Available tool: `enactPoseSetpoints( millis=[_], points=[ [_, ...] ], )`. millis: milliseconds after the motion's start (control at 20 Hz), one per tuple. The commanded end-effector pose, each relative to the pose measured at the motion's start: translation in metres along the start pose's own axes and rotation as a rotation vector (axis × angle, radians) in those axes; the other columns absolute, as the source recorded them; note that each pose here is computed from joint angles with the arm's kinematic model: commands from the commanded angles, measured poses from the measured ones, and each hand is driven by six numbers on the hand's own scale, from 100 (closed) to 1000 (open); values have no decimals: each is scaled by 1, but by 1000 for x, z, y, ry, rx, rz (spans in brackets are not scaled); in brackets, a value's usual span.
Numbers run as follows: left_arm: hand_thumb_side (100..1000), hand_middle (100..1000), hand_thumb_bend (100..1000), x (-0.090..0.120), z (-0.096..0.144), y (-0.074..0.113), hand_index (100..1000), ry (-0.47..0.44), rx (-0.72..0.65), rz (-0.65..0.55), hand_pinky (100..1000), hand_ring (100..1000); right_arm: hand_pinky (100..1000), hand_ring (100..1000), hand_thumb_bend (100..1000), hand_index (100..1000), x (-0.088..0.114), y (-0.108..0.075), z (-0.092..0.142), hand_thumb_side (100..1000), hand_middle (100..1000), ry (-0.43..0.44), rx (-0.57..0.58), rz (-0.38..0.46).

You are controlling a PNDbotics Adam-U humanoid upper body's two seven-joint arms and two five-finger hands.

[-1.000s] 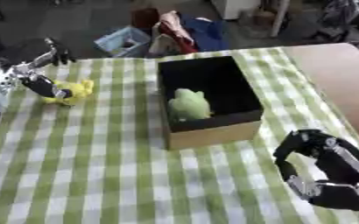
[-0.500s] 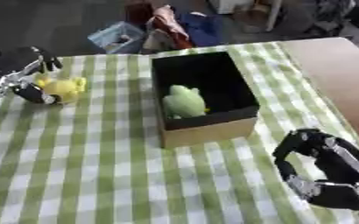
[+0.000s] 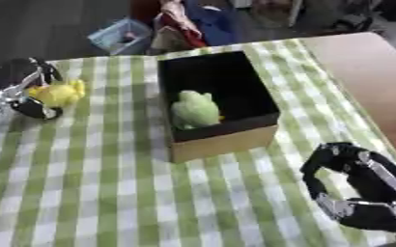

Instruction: Pick up objects on the table and place them in the box.

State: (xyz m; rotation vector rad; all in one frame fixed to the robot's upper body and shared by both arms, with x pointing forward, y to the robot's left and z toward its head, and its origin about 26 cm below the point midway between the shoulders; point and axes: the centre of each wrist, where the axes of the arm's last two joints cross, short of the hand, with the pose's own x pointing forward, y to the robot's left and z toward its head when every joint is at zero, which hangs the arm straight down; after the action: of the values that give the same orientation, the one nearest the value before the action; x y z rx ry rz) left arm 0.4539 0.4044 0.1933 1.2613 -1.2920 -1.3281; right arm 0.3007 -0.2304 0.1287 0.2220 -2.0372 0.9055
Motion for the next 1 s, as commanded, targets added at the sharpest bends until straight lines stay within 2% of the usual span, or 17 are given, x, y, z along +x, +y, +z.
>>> enactPoseSetpoints(
  millis=[50,150,300,500,650,1000],
  points=[
    [104,473,380,-5,0,12,635,11,23,-21,661,497,669,538,130,641,4,-6,0,100,518,-9,-3,24],
    [100,443,293,-3,-1,14,601,6,40,-20,646,471,669,538,129,641,4,-6,0,100,518,-9,-4,23],
    [100,425,293,0,-2,20,585,-6,81,-3,635,456,669,538,128,641,3,-6,0,100,518,-7,-4,22],
    [100,411,294,11,-7,38,575,-42,152,42,630,445,669,539,126,641,2,-6,2,100,518,-1,-5,21],
    [100,402,291,32,-15,58,570,-120,211,82,629,436,670,539,125,641,1,-5,3,100,519,4,-3,18],
    [100,402,296,101,-31,97,573,-350,291,128,632,436,670,539,123,642,1,-3,2,100,519,4,10,13]
  ],
)
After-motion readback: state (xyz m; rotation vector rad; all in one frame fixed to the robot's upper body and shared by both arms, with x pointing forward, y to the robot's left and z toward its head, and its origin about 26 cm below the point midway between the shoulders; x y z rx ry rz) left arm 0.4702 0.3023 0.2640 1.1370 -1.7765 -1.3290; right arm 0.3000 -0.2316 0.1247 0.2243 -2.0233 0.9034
